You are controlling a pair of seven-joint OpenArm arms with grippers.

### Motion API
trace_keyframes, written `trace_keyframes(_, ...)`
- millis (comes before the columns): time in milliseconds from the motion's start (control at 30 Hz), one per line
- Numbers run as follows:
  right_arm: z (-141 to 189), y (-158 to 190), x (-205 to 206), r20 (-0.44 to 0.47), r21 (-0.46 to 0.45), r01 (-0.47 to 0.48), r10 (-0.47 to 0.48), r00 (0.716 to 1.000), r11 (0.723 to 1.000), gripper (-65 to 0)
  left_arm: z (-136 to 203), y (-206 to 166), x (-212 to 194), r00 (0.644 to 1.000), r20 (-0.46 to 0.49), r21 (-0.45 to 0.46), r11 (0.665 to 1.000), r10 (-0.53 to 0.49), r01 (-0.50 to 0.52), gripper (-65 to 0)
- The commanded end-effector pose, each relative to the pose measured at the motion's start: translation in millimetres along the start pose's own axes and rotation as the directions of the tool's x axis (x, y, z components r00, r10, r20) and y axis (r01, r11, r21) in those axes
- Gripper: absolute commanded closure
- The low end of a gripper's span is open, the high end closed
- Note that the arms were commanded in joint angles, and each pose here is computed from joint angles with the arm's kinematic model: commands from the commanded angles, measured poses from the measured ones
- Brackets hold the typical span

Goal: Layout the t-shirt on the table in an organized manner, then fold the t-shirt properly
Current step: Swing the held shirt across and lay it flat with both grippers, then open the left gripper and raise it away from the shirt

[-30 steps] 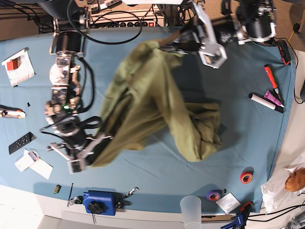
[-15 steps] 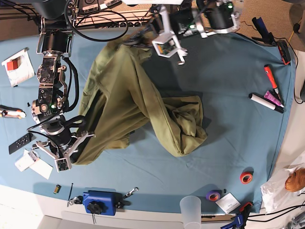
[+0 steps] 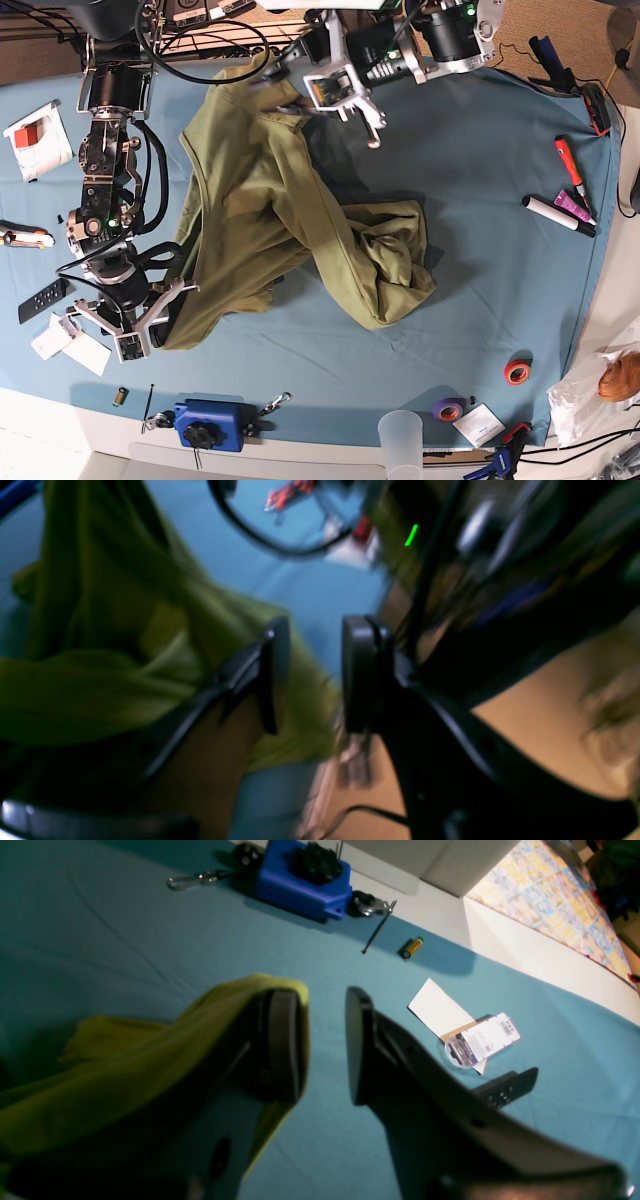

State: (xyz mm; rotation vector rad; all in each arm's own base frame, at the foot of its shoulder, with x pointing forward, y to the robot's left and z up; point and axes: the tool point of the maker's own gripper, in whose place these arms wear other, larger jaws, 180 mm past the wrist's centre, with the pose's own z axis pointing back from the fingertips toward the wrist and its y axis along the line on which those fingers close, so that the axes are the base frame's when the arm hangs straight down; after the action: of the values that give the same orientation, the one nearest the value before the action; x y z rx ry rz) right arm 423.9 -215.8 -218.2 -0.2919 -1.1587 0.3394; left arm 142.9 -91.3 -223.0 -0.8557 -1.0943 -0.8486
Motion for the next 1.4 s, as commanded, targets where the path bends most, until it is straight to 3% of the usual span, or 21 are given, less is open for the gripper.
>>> trace_keyframes(0, 2.9, -12.7, 19.6, 0.059, -0.034, -0.007, 0.009, 0.998, 0.999, -16.0, 1.1, 12.2, 14.9, 0.999, 0.052, 0.059, 0.998, 0.000, -0.003, -18.9)
trace_keyframes(67, 2.7, -12.4, 16.1, 0.041, -0.032, -0.008, 0.009, 0.999, 0.999, -16.1, 4.9, 41.1, 15.2, 0.999, 0.039, 0.180, 0.984, 0.004, -0.011, -18.9)
trace_keyframes(133, 2.5, -9.6, 9.4, 0.004, -0.017, -0.025, 0.025, 1.000, 1.000, -18.9, 12.1, 60.7, 20.0, 0.998, 0.058, 0.242, 0.970, -0.003, -0.011, -18.9)
trace_keyframes(233, 2.9, -4.8, 0.5, -0.031, 0.005, -0.045, 0.046, 0.998, 0.999, -27.2, 24.5, 79.1, 26.4, 0.996, 0.078, 0.269, 0.963, -0.036, 0.014, -18.9)
trace_keyframes(433, 5.1, 1.5, -17.1, -0.080, 0.021, -0.048, 0.049, 0.996, 0.999, -27.9, 57.0, 110.6, 38.0, 0.989, 0.128, 0.331, 0.943, -0.079, 0.033, -18.9)
trace_keyframes(767, 10.8, 7.0, -19.9, -0.109, 0.045, -0.030, 0.035, 0.993, 0.999, -27.9, 78.8, 123.8, 41.0, 0.982, 0.095, 0.336, 0.934, -0.163, 0.122, -17.8)
trace_keyframes(1367, 10.9, 7.5, -20.4, -0.112, 0.048, -0.028, 0.033, 0.993, 0.998, -27.9, 77.5, 119.9, 38.3, 0.989, 0.107, 0.314, 0.947, -0.107, 0.068, -17.1)
